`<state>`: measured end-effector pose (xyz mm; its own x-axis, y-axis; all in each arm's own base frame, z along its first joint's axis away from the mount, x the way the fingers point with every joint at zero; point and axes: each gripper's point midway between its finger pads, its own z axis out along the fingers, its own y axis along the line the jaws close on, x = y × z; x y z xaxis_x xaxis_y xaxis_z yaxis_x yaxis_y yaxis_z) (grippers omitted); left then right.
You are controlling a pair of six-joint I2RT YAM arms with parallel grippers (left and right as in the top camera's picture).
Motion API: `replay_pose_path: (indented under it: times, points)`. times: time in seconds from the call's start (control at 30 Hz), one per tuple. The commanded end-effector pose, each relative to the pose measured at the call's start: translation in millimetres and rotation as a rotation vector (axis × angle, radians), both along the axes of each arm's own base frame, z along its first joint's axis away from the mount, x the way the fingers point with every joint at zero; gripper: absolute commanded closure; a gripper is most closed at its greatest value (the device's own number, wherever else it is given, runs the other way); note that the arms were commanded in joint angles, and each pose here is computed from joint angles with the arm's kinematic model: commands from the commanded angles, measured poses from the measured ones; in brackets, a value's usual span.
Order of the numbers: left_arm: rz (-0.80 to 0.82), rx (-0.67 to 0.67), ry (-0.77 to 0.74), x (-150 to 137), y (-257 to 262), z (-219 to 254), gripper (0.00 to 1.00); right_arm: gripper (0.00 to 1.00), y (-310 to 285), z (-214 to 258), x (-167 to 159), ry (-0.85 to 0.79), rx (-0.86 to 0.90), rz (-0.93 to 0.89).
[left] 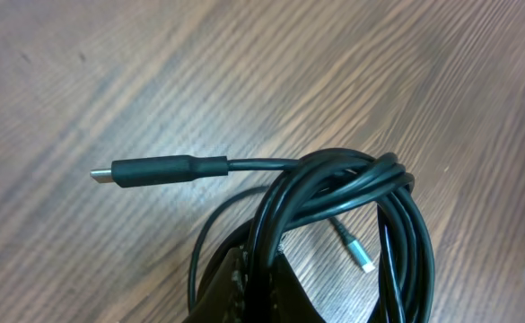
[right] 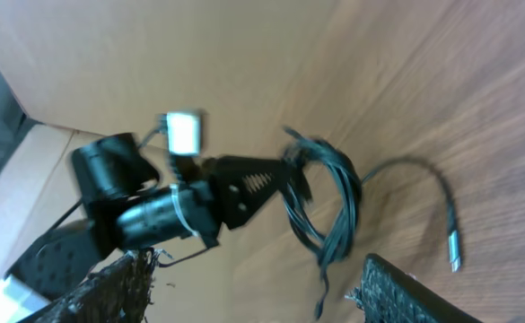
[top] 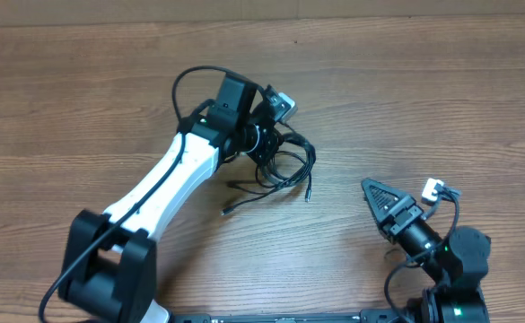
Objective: Untangle cables
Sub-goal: 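Rotate the right gripper and reach toward the cable bundle held by left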
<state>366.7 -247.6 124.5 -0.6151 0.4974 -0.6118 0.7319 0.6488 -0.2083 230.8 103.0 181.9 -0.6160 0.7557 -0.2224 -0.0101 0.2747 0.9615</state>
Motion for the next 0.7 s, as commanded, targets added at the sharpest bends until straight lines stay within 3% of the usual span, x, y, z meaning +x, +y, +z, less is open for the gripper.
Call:
replay_pose_path:
  times: [0.0, 0.03, 0.23, 0.33, 0.53, 0.67]
  points:
    - [0.020, -0.051, -0.038, 1, -7, 30, 0.96, 0.22, 21, 8, -7, 0.102, 0.142, 0.135]
    - [0.023, -0.051, -0.042, 1, -6, 32, 0.96, 0.18, 26, 11, -7, 0.090, 0.148, 0.172]
    - [0.063, -0.008, -0.055, 5, 0, 28, 0.96, 0.16, 39, 25, 3, 0.098, 0.234, 0.195]
    - [0.058, -0.008, -0.056, 4, -2, 28, 0.96, 0.27, 46, 24, 12, 0.136, 0.285, 0.150]
    - [0.042, -0.010, -0.055, 0, -8, 28, 0.96, 0.28, 61, 0, 23, 0.319, 0.384, 0.038]
    - [0.024, -0.012, -0.050, -6, -16, 28, 0.96, 0.32, 69, -2, 35, 0.312, 0.416, -0.013]
